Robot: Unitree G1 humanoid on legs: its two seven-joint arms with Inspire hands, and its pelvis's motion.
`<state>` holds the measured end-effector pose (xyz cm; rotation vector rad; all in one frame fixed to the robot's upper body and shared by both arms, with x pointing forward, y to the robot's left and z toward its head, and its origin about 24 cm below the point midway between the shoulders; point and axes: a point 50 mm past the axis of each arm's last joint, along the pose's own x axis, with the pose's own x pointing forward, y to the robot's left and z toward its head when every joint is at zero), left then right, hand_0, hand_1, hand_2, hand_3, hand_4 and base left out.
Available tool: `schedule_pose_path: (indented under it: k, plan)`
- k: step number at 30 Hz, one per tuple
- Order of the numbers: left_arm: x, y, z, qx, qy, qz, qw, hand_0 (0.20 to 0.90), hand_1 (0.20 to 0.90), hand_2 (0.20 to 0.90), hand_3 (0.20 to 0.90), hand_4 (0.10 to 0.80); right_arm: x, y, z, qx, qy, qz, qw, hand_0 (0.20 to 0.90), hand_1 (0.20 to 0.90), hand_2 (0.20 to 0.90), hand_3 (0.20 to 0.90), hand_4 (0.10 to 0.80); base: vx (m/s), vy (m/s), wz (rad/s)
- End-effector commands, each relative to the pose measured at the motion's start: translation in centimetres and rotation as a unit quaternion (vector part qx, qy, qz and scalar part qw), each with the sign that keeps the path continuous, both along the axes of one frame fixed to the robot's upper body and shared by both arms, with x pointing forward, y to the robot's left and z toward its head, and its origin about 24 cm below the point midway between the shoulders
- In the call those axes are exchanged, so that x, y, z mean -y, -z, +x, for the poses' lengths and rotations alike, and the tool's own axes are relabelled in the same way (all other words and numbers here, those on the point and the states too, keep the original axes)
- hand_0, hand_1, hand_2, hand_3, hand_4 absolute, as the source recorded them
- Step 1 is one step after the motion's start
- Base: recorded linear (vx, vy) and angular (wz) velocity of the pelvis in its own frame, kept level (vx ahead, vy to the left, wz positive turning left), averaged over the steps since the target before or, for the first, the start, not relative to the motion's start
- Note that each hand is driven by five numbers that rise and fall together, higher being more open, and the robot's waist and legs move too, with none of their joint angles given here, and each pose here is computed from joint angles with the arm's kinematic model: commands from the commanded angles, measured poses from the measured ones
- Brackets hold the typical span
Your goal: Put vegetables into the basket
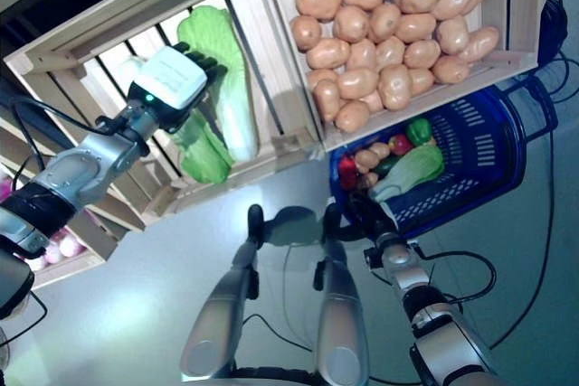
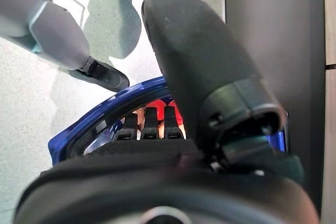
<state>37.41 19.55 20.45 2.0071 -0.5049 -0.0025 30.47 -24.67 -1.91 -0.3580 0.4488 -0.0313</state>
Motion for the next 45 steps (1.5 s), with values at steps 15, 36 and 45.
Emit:
schedule_pose_path:
  k: [15, 36, 45]
  plan:
    - [-11.2, -3.2, -5.1, 0.193, -0.102, -0.013, 0.976, 0.900, 0.900, 0.900, 0.900, 0.800, 1.0, 0.9, -2.9, 0.039, 0.031, 0.020, 0.999, 0.900, 0.900, 0.900, 0.900, 0.800, 0.017, -0.036, 0.11]
    - [-10.2, -1.2, -3.7, 0.345, -0.009, 0.004, 0.939, 0.900, 0.900, 0.900, 0.900, 0.800, -0.4, -1.0, -0.3, 0.060, -0.002, 0.016, 0.998, 0.900, 0.900, 0.900, 0.900, 0.800, -0.002, 0.014, 0.01]
    - [-9.2, -1.5, -2.9, 0.355, 0.008, 0.002, 0.935, 0.900, 0.900, 0.900, 0.900, 0.800, -0.8, -0.9, -0.3, 0.055, -0.010, 0.008, 0.998, 0.900, 0.900, 0.900, 0.900, 0.800, 0.004, 0.012, -0.03]
